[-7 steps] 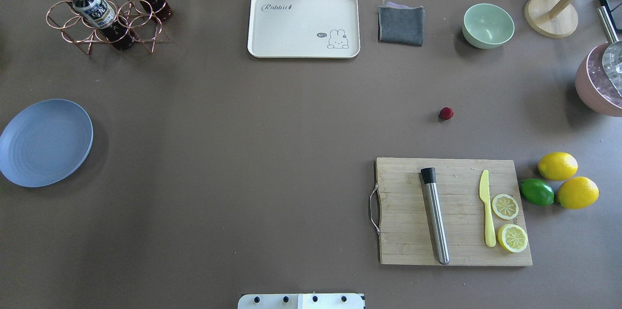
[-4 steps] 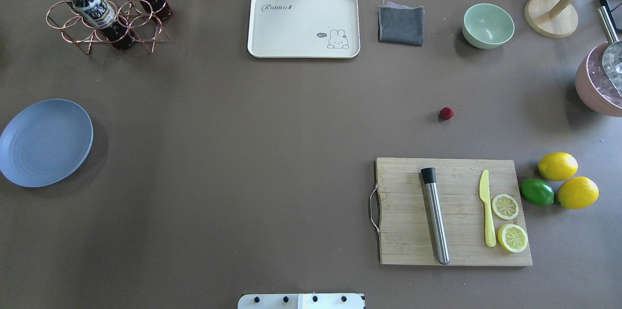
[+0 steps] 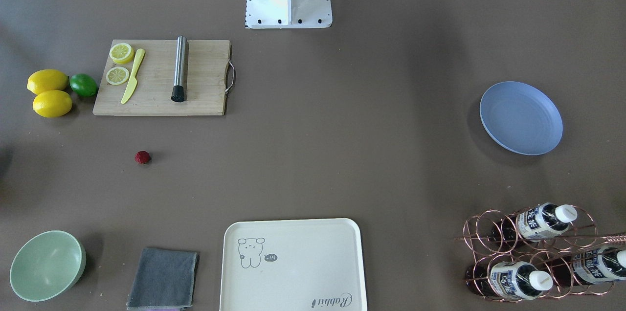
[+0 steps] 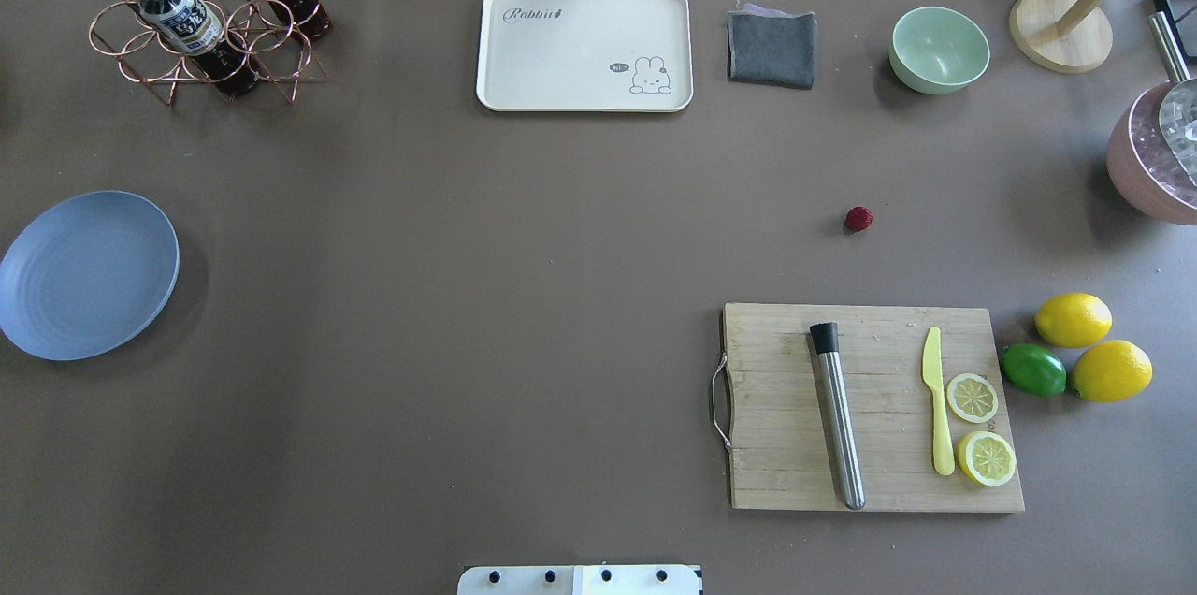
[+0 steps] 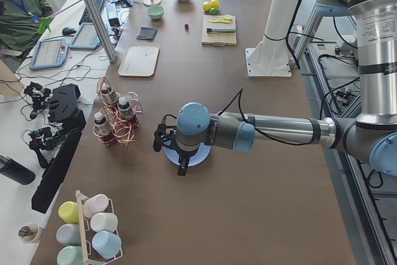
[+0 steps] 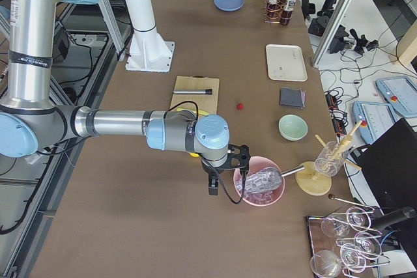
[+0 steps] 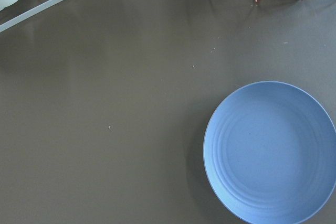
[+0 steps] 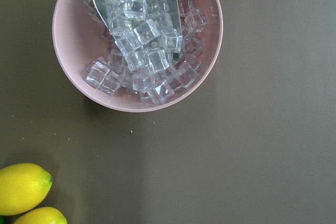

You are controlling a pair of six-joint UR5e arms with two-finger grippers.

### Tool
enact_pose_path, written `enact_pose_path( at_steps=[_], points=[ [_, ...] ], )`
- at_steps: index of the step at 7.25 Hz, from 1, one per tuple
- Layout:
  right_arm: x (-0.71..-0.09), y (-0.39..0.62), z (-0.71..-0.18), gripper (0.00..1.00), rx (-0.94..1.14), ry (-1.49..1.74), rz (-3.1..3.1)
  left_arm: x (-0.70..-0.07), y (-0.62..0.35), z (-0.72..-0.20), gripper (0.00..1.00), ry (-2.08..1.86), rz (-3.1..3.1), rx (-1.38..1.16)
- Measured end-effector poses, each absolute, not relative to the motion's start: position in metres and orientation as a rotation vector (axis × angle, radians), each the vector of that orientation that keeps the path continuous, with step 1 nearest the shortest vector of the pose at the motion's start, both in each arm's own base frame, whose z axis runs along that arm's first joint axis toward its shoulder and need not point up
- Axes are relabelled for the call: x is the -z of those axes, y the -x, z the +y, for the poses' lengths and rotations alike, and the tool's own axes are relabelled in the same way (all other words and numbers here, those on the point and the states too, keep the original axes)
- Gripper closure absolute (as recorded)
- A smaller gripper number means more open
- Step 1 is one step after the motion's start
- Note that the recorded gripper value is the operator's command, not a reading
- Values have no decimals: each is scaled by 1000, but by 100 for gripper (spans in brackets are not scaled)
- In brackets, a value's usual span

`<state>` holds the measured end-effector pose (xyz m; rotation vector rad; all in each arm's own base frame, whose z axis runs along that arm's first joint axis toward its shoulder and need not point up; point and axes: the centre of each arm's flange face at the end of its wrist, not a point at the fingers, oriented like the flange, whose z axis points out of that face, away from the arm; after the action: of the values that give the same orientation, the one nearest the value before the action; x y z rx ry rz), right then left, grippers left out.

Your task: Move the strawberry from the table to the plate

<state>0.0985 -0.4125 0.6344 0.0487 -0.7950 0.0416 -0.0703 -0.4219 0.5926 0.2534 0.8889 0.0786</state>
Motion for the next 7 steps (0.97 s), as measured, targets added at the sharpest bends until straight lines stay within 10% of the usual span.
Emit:
enact_pose_path(
  at_steps=[7],
  points=[
    [-634,-90,-416,0,-21,-45,-798,-641,53,-442,2,-237,905,-96]
  ],
)
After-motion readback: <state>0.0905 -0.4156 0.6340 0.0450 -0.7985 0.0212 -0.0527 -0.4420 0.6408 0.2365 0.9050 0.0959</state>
